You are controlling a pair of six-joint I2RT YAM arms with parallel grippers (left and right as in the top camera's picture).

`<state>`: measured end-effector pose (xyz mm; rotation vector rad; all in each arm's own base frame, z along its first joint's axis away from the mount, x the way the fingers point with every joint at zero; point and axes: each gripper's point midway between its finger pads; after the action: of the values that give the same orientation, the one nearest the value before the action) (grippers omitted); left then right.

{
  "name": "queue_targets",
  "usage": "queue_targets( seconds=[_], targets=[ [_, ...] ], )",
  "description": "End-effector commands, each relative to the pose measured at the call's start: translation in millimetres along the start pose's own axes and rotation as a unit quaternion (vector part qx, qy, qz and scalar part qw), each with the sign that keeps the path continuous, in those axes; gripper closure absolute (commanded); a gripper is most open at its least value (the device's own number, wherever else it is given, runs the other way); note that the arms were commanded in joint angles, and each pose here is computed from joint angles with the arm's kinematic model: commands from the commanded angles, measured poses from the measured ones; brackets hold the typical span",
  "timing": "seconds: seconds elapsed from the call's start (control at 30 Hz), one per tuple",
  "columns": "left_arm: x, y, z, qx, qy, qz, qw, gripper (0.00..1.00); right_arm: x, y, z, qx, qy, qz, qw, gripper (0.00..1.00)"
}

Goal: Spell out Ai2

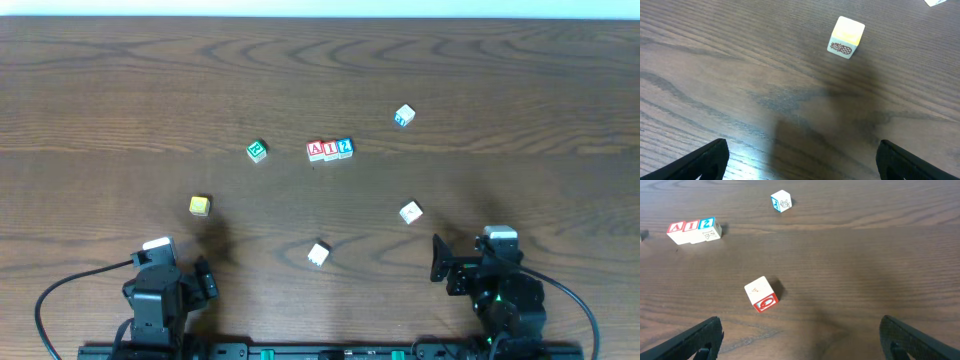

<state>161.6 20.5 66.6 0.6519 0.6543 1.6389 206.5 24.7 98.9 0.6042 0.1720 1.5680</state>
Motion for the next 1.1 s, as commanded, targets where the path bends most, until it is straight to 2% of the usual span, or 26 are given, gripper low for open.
queue_targets(
  seconds=[0.0,0.73,1.07],
  targets=[
    [1,0,-3,0.004,-0.004,0.003,1.000,0.05,-1,0,-1,-0.002,0.001,0.001,1.000,0.01],
    [1,0,-3,0.004,-0.004,0.002,1.000,0.05,-1,0,-1,-0.002,0.001,0.001,1.000,0.01],
    [11,11,1,-0.043,0.006,0.021,0.999,0.05,-1,0,-1,-0.002,0.001,0.001,1.000,0.01]
  ],
)
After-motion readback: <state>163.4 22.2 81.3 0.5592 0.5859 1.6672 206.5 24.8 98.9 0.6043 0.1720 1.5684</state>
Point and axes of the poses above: each gripper's point midway between its finger pads, its own y axis back along the fingers, its own x axis along the line the jaws close on, z = x × y, and after that the axes turned 9 degrees about -y, right-handed
